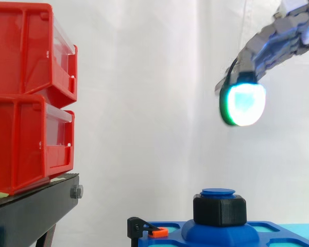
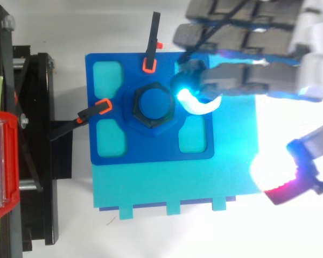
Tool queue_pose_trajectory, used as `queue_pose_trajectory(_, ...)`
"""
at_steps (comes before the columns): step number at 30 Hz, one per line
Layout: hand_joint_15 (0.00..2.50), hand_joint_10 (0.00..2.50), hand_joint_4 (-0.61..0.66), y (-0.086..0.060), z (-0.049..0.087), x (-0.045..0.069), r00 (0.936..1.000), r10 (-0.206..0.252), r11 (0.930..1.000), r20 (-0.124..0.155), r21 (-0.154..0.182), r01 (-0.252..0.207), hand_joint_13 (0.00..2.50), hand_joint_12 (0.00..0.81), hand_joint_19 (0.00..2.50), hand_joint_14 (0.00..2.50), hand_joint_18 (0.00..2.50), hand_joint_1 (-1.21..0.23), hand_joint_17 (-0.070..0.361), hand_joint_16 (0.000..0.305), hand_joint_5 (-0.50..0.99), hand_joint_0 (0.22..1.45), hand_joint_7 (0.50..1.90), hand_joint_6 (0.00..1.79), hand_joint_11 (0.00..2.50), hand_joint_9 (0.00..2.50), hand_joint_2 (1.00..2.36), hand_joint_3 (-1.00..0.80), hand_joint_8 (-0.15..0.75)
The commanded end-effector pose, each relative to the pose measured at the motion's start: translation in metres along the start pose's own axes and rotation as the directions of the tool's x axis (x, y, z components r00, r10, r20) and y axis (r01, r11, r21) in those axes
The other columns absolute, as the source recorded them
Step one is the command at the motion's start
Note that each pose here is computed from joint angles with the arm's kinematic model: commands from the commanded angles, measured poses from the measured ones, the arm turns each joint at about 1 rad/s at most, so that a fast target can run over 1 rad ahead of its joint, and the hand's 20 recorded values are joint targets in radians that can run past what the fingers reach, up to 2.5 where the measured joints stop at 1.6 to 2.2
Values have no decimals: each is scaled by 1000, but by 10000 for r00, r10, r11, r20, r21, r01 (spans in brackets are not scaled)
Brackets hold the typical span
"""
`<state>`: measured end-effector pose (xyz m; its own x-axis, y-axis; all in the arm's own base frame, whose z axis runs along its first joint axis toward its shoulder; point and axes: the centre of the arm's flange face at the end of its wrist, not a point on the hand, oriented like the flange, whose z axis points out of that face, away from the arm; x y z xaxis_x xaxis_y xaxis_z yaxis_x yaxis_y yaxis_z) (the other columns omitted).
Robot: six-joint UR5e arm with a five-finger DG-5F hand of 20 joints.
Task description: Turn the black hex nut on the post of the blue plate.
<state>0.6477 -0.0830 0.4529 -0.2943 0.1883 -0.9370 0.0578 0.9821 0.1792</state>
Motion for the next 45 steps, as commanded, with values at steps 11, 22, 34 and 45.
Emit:
queue_pose_trajectory(11, 0, 0, 199, -32, -40, 63, 9004, 4329, 9013, 438, -7, -4333, 0, 368, 0, 0, 0, -462, 121, 54, -221, 424, 712, 502, 0, 159, 1000, -500, 229)
queue_pose_trajectory(22, 0, 0, 144, -40, -43, 64, 7778, 6276, 7780, 352, 94, -6282, 0, 375, 0, 0, 0, -454, 125, 55, -231, 426, 644, 501, 0, 122, 1000, -500, 218)
queue_pose_trajectory(34, 0, 0, 94, -38, -40, 62, 7747, 6305, 7759, 475, -104, -6308, 0, 350, 0, 0, 0, -421, 120, 53, -249, 427, 594, 501, 0, 0, 1000, -500, 168)
queue_pose_trajectory(45, 0, 0, 147, -39, -40, 61, 7749, 6299, 7763, 525, -141, -6302, 0, 351, 0, 0, 0, -431, 115, 51, -249, 432, 562, 501, 0, 0, 1000, -500, 170)
